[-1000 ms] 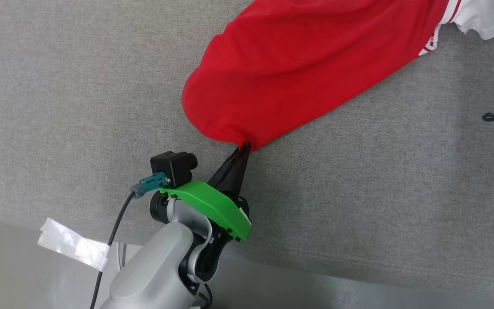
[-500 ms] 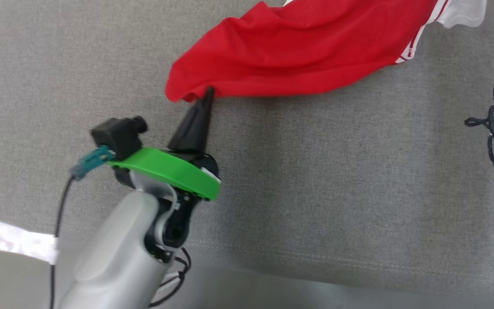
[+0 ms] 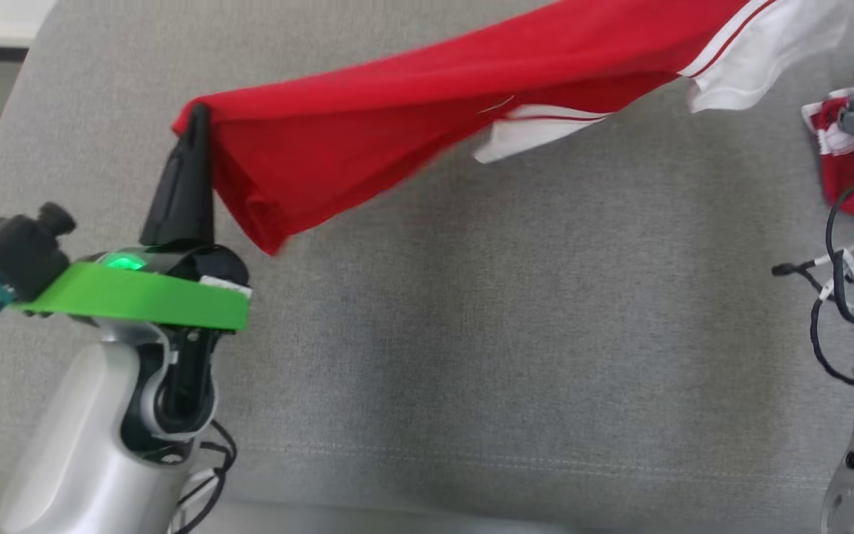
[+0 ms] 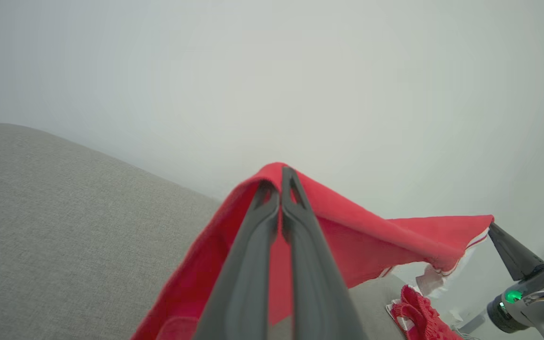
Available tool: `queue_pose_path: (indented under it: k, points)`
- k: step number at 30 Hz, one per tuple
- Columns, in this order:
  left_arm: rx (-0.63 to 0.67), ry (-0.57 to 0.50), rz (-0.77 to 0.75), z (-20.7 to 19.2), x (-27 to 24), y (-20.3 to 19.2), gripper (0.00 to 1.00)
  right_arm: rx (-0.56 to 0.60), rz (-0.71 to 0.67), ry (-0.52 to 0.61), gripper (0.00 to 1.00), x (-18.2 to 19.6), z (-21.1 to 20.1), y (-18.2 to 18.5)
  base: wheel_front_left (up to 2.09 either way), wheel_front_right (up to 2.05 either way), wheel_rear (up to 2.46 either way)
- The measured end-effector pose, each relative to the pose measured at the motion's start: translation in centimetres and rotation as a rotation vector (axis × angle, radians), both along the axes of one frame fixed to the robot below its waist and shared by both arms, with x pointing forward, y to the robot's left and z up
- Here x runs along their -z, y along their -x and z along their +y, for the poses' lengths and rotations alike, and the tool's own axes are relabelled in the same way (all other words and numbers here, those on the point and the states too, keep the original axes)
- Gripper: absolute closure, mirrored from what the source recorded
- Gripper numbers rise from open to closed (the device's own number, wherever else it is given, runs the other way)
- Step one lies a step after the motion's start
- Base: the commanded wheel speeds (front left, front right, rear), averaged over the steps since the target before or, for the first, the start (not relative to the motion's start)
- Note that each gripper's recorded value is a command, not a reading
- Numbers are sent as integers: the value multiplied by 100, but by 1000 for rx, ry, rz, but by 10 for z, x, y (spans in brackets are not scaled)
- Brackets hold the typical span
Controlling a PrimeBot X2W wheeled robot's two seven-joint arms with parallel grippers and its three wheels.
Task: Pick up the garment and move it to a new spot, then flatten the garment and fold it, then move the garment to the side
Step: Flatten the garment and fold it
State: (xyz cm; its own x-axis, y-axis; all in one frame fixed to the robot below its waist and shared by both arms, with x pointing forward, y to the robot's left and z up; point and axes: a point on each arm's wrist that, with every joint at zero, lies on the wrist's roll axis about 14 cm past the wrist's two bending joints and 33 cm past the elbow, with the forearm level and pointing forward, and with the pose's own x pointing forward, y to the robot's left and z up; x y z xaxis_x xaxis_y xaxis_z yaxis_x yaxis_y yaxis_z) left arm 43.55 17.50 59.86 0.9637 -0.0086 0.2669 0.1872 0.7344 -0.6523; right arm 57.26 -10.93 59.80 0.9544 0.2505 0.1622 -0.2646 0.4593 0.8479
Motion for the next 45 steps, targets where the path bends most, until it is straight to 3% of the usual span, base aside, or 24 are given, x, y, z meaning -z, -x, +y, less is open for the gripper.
queue_pose_path:
  k: [9, 16, 23, 28, 37, 45]
  points:
    - [-36, -5, -156, 19, -57, 44, 100, 0, -80, -115, 100, -32, -22, 71, 0, 0, 0]
    - [53, 5, -198, 4, -78, 85, 100, 35, -207, -222, 100, -77, -54, 134, 0, 0, 0]
    - [129, -14, -274, -8, -109, 123, 100, 72, -299, -228, 100, -114, -77, 203, 0, 0, 0]
    - [139, -8, -278, -6, -114, 128, 100, 71, -330, -276, 100, -128, -83, 226, 0, 0, 0]
    - [150, 50, -76, -1, -64, 99, 100, 67, -143, -350, 100, -74, -79, 204, 0, 0, 0]
    - [188, 62, 243, -5, 27, 57, 100, 164, 204, -319, 100, 42, -82, 168, 0, 0, 0]
